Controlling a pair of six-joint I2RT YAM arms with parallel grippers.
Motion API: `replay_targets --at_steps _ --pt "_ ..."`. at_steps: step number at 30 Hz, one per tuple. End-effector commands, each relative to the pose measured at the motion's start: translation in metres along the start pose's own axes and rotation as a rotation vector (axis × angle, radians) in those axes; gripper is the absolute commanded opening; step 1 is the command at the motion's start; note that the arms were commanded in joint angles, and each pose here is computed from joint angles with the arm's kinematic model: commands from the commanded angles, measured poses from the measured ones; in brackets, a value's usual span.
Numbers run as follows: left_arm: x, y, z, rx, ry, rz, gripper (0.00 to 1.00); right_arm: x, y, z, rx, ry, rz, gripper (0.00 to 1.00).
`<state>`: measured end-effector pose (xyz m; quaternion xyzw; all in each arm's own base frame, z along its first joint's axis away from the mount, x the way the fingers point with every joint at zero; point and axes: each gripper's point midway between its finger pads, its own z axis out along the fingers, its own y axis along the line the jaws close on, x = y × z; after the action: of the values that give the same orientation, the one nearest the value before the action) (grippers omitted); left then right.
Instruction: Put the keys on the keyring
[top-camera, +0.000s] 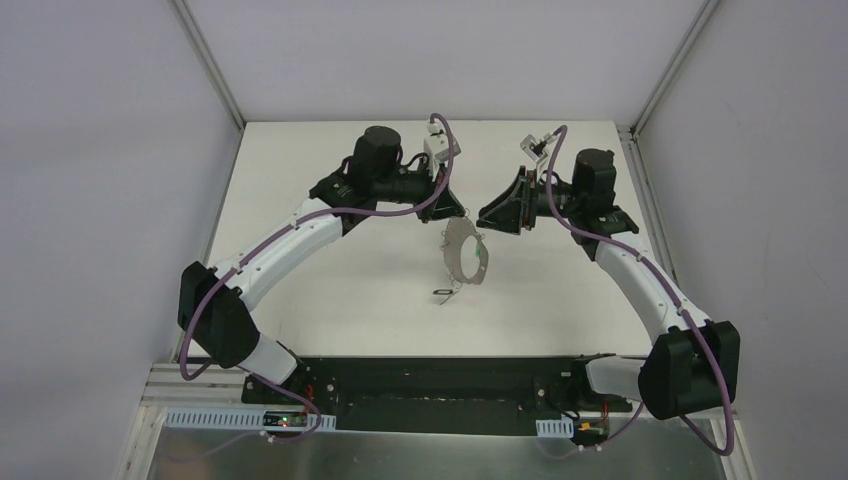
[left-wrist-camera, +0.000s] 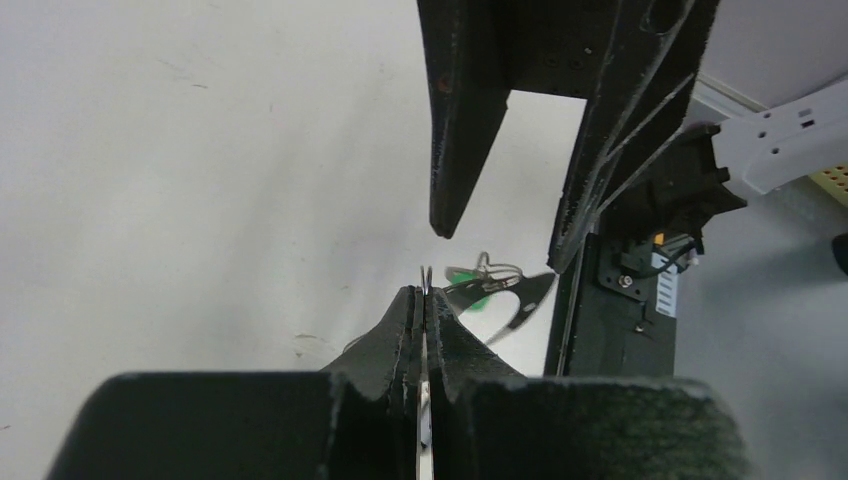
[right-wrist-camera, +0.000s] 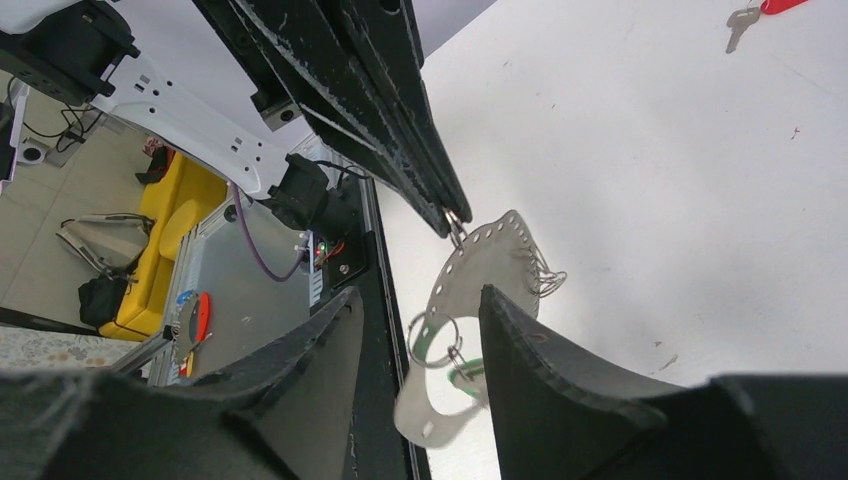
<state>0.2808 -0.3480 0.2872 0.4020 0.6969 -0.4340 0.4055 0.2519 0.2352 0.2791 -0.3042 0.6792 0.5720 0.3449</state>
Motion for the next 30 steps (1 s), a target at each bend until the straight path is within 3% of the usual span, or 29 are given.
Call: replay_targets --at_steps 1,30 --pt "-0.035 -0.030 -0.011 0.114 -0.127 0.031 0.00 -0.022 0.019 -0.004 -0.033 -0.029 -0.114 0.49" --pt "-0.031 -0.045 -0.006 0.200 -0.123 -0.005 0.00 -0.010 0.012 0.009 -0.044 -0.005 -0.117 0.26"
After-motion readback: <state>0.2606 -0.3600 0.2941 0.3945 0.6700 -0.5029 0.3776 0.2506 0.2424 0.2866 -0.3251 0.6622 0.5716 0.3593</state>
